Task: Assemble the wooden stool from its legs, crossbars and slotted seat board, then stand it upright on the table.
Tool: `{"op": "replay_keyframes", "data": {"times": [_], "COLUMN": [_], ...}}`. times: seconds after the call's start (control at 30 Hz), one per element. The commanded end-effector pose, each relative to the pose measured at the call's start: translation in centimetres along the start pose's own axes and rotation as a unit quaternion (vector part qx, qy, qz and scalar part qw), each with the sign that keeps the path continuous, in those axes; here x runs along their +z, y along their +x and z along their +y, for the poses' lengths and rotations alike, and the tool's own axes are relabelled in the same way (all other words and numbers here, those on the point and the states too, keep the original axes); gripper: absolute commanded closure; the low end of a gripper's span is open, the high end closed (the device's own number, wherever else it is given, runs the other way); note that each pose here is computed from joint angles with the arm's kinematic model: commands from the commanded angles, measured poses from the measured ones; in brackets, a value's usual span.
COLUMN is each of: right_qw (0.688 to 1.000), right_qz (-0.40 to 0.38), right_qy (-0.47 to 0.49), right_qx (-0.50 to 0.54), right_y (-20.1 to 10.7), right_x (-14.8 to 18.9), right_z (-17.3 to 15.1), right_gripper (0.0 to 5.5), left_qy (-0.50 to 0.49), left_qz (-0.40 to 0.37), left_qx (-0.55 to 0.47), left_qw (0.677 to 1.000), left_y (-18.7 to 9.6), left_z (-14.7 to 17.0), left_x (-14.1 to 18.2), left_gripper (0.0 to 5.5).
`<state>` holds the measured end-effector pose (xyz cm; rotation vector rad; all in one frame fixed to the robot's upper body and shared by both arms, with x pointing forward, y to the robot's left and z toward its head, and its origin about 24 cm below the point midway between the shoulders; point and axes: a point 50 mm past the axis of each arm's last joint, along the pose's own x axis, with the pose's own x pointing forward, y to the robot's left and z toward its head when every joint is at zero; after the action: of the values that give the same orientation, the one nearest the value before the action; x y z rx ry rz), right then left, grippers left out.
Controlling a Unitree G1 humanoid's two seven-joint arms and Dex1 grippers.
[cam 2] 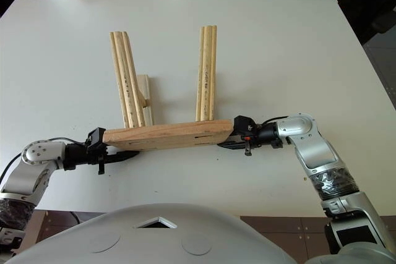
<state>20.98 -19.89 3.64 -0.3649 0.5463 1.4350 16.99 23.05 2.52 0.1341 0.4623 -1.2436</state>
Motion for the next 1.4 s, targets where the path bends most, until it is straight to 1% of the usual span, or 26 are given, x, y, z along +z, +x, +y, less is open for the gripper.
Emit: {"op": "replay_keyframes", "data": {"times": [0.03, 0.13, 0.2, 0.33, 0.43, 0.67, 0.83, 1.0, 1.13, 1.27, 1.33, 1.4], "right_qw": [1.0, 0.998, 0.996, 0.988, 0.981, 0.975, 0.968, 0.96, 0.944, 0.922, 0.922, 0.925], "right_qz": [-0.018, -0.053, -0.078, -0.109, -0.133, -0.177, -0.201, -0.198, -0.214, -0.235, -0.235, -0.239], "right_qy": [0.0, -0.003, 0.005, 0.084, 0.123, 0.135, 0.139, 0.157, 0.193, 0.223, 0.215, 0.202], "right_qx": [-0.008, -0.018, -0.045, -0.064, -0.067, -0.005, 0.064, 0.118, 0.163, 0.211, 0.22, 0.216], "right_y": [-0.2, -0.5, -0.9, -2.0, -3.2, -6.3, -7.4, -9.1, -10.8, -12.7, -13.4, -13.3], "right_x": [0.7, 2.0, 3.1, 5.2, 6.8, 10.5, 12.5, 13.7, 15.3, 16.9, 17.5, 17.7], "right_z": [-0.1, 0.1, 0.1, 0.2, 0.7, 4.0, 6.4, 8.3, 8.8, 8.1, 7.8, 7.8], "right_gripper": [4.2, 4.2, 4.2, 4.2, 4.2, 4.2, 4.2, 4.2, 4.2, 4.2, 4.2, 4.2], "left_qy": [0.006, 0.024, 0.04, 0.038, 0.046, 0.052, 0.052, 0.006, -0.055, -0.12, -0.13, -0.147], "left_qz": [-0.007, -0.032, -0.054, -0.077, -0.1, -0.12, -0.14, -0.141, -0.145, -0.153, -0.154, -0.156], "left_qx": [0.007, 0.017, 0.04, 0.083, 0.079, 0.032, -0.005, -0.037, -0.057, -0.084, -0.093, -0.084], "left_qw": [1.0, 0.999, 0.997, 0.993, 0.991, 0.991, 0.989, 0.989, 0.986, 0.977, 0.975, 0.973], "left_y": [0.2, 0.5, 0.5, 0.5, 0.0, -2.7, -3.8, -4.9, -5.7, -6.5, -7.0, -7.1], "left_z": [-0.1, 0.0, 0.0, -0.6, -1.9, -4.1, -5.3, -6.7, -7.4, -7.5, -7.0, -6.4], "left_x": [0.6, 1.9, 3.1, 5.2, 7.3, 12.3, 14.8, 16.0, 17.4, 19.7, 20.6, 20.6], "left_gripper": [3.96, 3.96, 3.96, 3.96, 3.96, 3.96, 3.96, 3.96, 3.96, 3.96, 3.96, 3.96]}}
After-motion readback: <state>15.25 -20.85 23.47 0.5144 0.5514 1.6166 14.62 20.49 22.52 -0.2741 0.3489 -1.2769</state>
